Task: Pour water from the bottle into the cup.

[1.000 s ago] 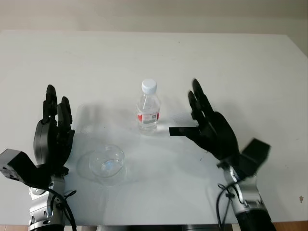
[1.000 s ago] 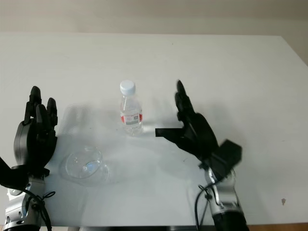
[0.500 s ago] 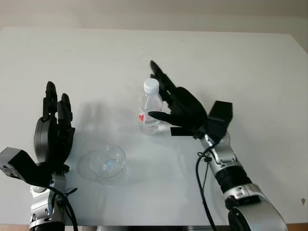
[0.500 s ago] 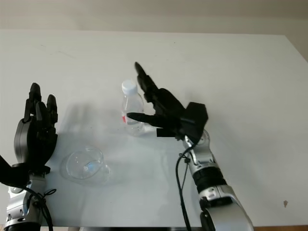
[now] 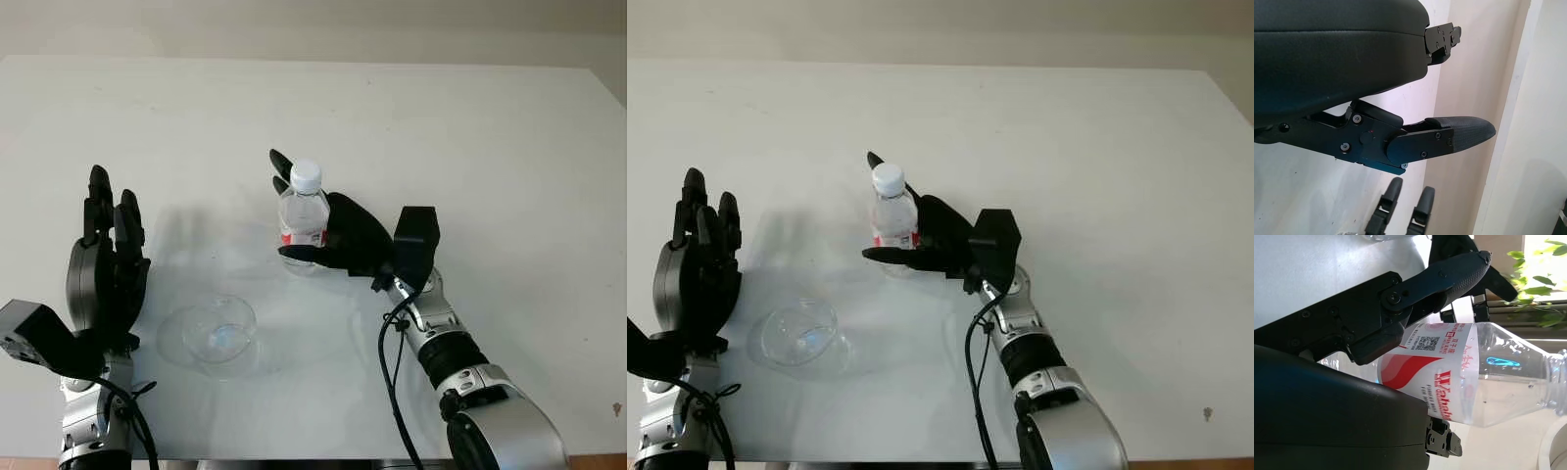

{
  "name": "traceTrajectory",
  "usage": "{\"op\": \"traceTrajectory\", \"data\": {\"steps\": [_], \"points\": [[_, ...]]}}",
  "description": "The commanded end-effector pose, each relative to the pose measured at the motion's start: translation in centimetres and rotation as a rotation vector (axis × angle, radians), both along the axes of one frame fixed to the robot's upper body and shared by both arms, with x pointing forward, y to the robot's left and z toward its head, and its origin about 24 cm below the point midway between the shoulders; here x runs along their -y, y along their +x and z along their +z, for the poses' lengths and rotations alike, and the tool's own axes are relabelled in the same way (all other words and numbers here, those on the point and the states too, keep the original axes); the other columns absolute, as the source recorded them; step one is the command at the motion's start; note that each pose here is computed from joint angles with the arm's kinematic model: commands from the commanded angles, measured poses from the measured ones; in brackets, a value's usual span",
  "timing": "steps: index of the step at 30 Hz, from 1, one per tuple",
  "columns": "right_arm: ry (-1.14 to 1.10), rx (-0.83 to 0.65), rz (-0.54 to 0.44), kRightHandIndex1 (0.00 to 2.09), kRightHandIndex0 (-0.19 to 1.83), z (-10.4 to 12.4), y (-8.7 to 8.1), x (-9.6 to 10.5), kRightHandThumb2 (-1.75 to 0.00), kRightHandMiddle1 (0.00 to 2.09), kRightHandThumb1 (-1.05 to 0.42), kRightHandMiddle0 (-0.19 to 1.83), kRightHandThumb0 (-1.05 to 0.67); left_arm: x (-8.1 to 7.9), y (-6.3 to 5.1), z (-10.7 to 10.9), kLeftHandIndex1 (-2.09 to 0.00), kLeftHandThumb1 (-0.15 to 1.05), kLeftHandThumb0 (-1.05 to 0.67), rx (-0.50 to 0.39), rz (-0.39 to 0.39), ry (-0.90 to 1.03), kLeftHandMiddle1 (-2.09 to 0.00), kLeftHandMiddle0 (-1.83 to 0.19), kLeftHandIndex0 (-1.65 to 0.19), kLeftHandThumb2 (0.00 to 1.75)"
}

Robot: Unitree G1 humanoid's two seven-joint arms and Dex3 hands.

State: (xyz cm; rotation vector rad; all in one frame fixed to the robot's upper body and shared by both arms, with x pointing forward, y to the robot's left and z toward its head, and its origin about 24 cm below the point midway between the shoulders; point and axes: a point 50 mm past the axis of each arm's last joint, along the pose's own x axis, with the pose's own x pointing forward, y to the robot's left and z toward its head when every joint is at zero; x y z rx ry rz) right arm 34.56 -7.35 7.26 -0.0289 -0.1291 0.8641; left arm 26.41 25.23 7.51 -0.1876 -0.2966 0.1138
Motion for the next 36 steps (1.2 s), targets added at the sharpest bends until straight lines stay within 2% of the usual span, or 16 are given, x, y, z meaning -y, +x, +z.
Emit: {"op": "traceTrajectory", "data": {"steps": [1,3,5,6,7,8,9,10,12,14,17,22,27,30,33,36], "points": [[0.045,-0.015,0.018,0.00,-0.19,0.4,0.2,-0.3,-0.05,0.01,-0.90,-0.18,-0.90,-0.2,-0.4,-0.6,-0.06,1.05,-0.74,-0.029,0.011,-0.004,-0.05,0.13,0.15,0.53],[0.070,-0.036,0.032,0.00,-0.19,0.4,0.2,-0.3,-0.05,0.02,-0.89,-0.15,-0.83,-0.2,-0.4,-0.6,-0.05,1.05,-0.74,-0.027,0.010,-0.004,-0.05,0.14,0.16,0.53],[0.076,-0.051,0.025,0.09,-0.03,0.4,0.3,-0.4,-0.05,0.13,-0.88,0.05,-0.74,-0.3,-0.4,-0.6,-0.05,1.05,-0.73,-0.027,0.012,-0.004,-0.05,0.14,0.16,0.53],[0.082,-0.056,0.016,0.20,0.07,0.4,0.3,-0.4,-0.05,0.35,-0.88,0.10,-0.68,-0.3,-0.4,-0.6,-0.05,1.05,-0.73,-0.026,0.014,-0.003,-0.05,0.13,0.16,0.53],[0.088,-0.056,0.006,0.76,0.10,0.4,0.3,-0.5,-0.06,1.01,-0.91,0.04,-0.62,-0.3,-0.4,-0.6,-0.05,1.05,-0.73,-0.026,0.015,-0.001,-0.06,0.13,0.16,0.54],[0.091,-0.054,0.000,1.17,0.08,0.4,0.3,-0.6,-0.06,1.36,-0.93,0.02,-0.58,-0.3,-0.4,-0.6,-0.05,1.05,-0.72,-0.026,0.015,0.000,-0.06,0.13,0.16,0.54],[0.094,-0.048,-0.002,1.38,0.07,0.5,0.3,-0.7,-0.06,1.55,-0.93,0.00,-0.56,-0.3,-0.4,-0.6,-0.05,1.05,-0.72,-0.024,0.016,-0.001,-0.06,0.13,0.16,0.54],[0.086,-0.035,-0.002,1.72,0.26,0.6,0.3,-0.7,-0.07,1.82,-0.98,0.13,-0.53,-0.3,-0.4,-0.6,-0.06,1.05,-0.72,-0.023,0.015,-0.001,-0.06,0.13,0.15,0.54],[0.051,0.005,-0.008,1.98,0.48,0.8,0.2,-0.8,-0.07,2.02,-1.02,0.28,-0.53,-0.3,-0.4,-0.6,-0.06,1.05,-0.72,-0.022,0.014,-0.001,-0.06,0.13,0.15,0.54],[0.019,0.045,-0.010,2.07,0.80,1.2,0.2,-0.8,-0.07,2.08,-1.04,0.53,-0.57,-0.3,-0.3,-0.6,-0.05,1.05,-0.72,-0.020,0.008,-0.001,-0.05,0.13,0.16,0.53],[-0.013,0.078,0.013,2.09,1.03,1.5,0.2,-0.8,-0.09,2.09,-1.05,0.77,-0.61,-0.3,-0.1,-0.4,-0.05,1.05,-0.72,-0.015,0.007,-0.002,-0.05,0.13,0.16,0.53],[-0.088,0.138,0.048,2.09,1.25,2.1,0.1,-0.8,-0.07,2.09,-1.05,1.18,-0.61,-0.4,0.3,-0.2,-0.05,1.05,-0.70,-0.001,-0.003,0.003,-0.05,0.14,0.16,0.54],[-0.131,0.180,0.075,2.09,1.46,2.6,-0.1,-0.8,-0.15,2.09,-1.05,1.41,-0.59,-0.5,0.5,-0.1,-0.05,1.05,-0.71,-0.001,0.000,0.017,-0.05,0.14,0.16,0.55],[-0.131,0.221,0.027,2.09,1.76,2.8,-0.2,-0.8,-0.28,2.09,-1.05,1.63,-0.55,-0.6,0.6,-0.1,-0.05,1.05,-0.71,-0.001,0.004,0.016,-0.05,0.14,0.16,0.54],[-0.133,0.313,-0.073,2.09,1.82,3.3,-0.2,-0.8,-0.39,2.09,-1.05,1.79,-0.48,-0.7,0.6,0.0,-0.05,1.05,-0.72,-0.003,0.005,0.018,-0.05,0.14,0.16,0.54],[-0.146,0.406,-0.132,2.09,1.83,4.3,0.0,-0.9,-0.45,2.09,-1.05,1.83,-0.43,-0.8,0.6,0.0,-0.05,1.05,-0.71,0.001,0.006,0.019,-0.05,0.14,0.17,0.55]]}}
